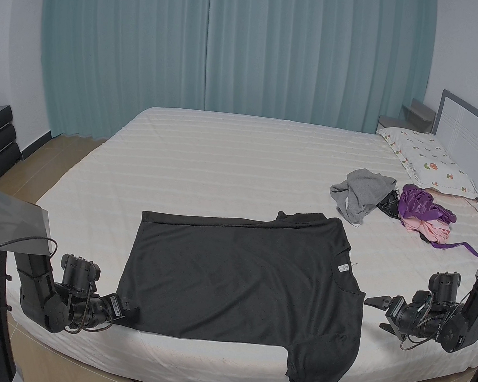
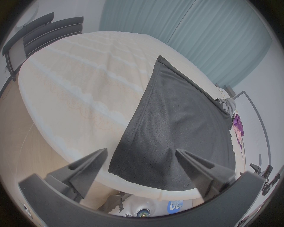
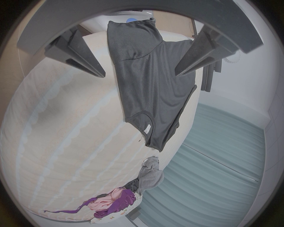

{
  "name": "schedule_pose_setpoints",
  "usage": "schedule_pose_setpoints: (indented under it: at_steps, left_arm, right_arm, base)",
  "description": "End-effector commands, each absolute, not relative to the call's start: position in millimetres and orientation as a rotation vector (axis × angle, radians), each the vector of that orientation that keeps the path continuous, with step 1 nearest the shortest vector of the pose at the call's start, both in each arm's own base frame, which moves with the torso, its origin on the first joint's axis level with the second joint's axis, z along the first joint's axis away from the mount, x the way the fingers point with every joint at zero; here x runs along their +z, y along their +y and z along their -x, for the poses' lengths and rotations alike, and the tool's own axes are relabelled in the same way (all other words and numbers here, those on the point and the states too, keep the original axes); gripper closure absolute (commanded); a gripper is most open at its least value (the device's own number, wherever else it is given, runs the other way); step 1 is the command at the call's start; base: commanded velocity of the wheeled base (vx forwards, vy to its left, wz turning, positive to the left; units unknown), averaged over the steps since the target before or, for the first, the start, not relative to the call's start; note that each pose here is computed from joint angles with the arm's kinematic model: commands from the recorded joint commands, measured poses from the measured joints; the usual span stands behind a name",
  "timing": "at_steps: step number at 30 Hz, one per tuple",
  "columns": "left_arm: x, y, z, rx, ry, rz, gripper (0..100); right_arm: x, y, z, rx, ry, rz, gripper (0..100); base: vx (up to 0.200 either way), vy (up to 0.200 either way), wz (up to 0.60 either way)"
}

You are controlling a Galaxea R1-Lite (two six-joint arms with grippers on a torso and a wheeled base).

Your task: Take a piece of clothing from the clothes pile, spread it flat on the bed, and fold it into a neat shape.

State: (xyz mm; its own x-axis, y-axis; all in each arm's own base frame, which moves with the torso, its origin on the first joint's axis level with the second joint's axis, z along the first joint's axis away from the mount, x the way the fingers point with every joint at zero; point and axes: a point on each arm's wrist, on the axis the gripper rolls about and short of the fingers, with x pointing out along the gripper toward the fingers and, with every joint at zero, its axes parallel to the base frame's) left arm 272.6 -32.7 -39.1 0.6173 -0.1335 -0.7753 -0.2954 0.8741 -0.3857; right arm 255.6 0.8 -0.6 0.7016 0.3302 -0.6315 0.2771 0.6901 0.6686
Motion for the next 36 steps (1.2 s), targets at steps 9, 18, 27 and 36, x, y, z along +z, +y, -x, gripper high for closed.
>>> schedule_pose_setpoints:
  at_steps: [9, 18, 27, 36]
  left_arm:
    - [-33.8, -24.4, -269.6, 0.134, 0.895, 0.529, 100]
    - [-20.6, -24.5, -266.1, 0.123, 0.86, 0.539, 100]
    - [-18.1, -23.3, -261.7, 0.127, 0.861, 0.545, 100]
    - [-16.6, -23.4, -261.4, 0.148, 0.856, 0.599, 100]
  right_arm:
    - [-1.6, 2.4, -255.6, 0.037, 0.824, -0.83, 0]
    - [-14.0, 19.7, -261.7, 0.086, 0.874, -0.778, 0]
    - [-34.3, 32.4, -280.0, 0.115, 0.9, -0.688, 0]
    - [-43.6, 25.3, -289.3, 0.076, 0.898, -0.633, 0]
  base:
    - [0.0, 0.0, 0.0]
    - [0.0, 0.0, 0.0]
    - [0.0, 0.0, 0.0]
    - [0.0, 0.0, 0.0]
